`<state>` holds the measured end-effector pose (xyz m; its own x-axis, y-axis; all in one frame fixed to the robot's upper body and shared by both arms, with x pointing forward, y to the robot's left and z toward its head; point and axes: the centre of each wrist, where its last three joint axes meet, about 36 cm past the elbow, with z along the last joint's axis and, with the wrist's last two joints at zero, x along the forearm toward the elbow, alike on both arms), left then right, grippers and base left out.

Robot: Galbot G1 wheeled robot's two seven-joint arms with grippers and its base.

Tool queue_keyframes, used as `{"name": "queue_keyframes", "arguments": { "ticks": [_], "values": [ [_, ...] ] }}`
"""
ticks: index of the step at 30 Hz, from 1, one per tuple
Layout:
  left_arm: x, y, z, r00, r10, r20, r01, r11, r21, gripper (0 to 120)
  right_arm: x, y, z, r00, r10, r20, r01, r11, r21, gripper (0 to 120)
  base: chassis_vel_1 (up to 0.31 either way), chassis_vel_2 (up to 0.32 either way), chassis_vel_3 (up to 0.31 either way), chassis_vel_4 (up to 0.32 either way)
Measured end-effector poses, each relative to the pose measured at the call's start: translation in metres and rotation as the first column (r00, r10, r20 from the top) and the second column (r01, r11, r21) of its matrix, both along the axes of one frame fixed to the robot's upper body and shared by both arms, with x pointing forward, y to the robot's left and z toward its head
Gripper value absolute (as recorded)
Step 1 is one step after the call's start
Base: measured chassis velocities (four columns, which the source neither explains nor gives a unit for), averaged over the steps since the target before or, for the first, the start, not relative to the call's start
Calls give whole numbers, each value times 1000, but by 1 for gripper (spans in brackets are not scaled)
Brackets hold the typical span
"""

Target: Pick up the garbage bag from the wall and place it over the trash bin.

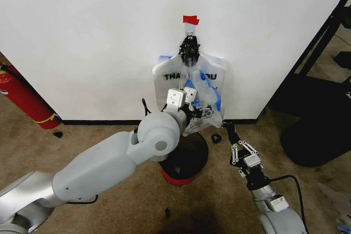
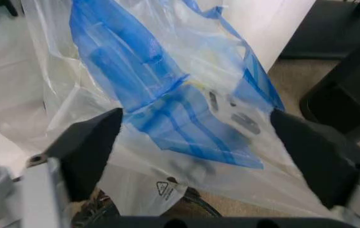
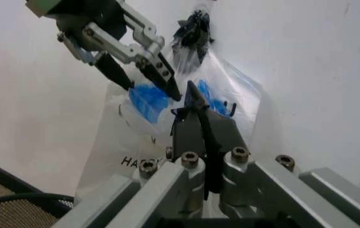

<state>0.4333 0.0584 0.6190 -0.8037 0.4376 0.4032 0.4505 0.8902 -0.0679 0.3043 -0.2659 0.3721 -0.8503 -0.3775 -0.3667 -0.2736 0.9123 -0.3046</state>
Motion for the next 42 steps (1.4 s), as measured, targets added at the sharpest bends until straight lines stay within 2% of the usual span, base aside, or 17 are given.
{"name": "queue_keyframes", "arguments": {
  "ticks": [5,7,9,21,24,31,34,37,41,42],
  "values": [
    [4,-2,-5,1000,17,-17,-17,1000,20,65,0,-1,4,1000,-1,1,1,1000,9,0,0,0,0,0],
    [5,-3,-5,1000,19,-18,-19,1000,21,61,0,-1,4,1000,-1,1,1,1000,10,0,0,0,0,0],
    [6,-4,-6,1000,23,-20,-23,999,22,52,0,-1,5,1000,0,0,0,1000,11,0,0,0,0,0],
    [6,-11,-7,999,32,11,-32,999,4,7,0,-2,5,1000,-2,-1,2,1000,10,0,0,0,0,0],
    [4,-12,-8,999,26,18,-26,1000,1,0,0,-3,6,1000,-5,0,5,1000,12,0,0,0,0,0],
    [1,-13,-9,1000,11,27,-10,999,-33,0,-1,-3,7,1000,-17,-6,17,1000,25,0,0,0,0,0],
    [0,-4,-9,998,15,53,-10,996,-89,0,-4,-3,11,999,-26,-26,27,999,38,0,0,0,0,0],
    [-2,2,-9,998,22,56,-16,994,-104,0,-7,-2,13,999,-32,-41,34,998,55,0,0,0,0,0],
    [-5,11,-20,998,47,48,-41,993,-112,0,-20,-1,25,989,-13,-149,38,985,167,19,0,0,0,0],
    [-5,12,-23,998,52,45,-46,993,-111,0,-22,-1,28,985,-3,-171,35,982,185,20,0,0,0,0]
  ]
}}
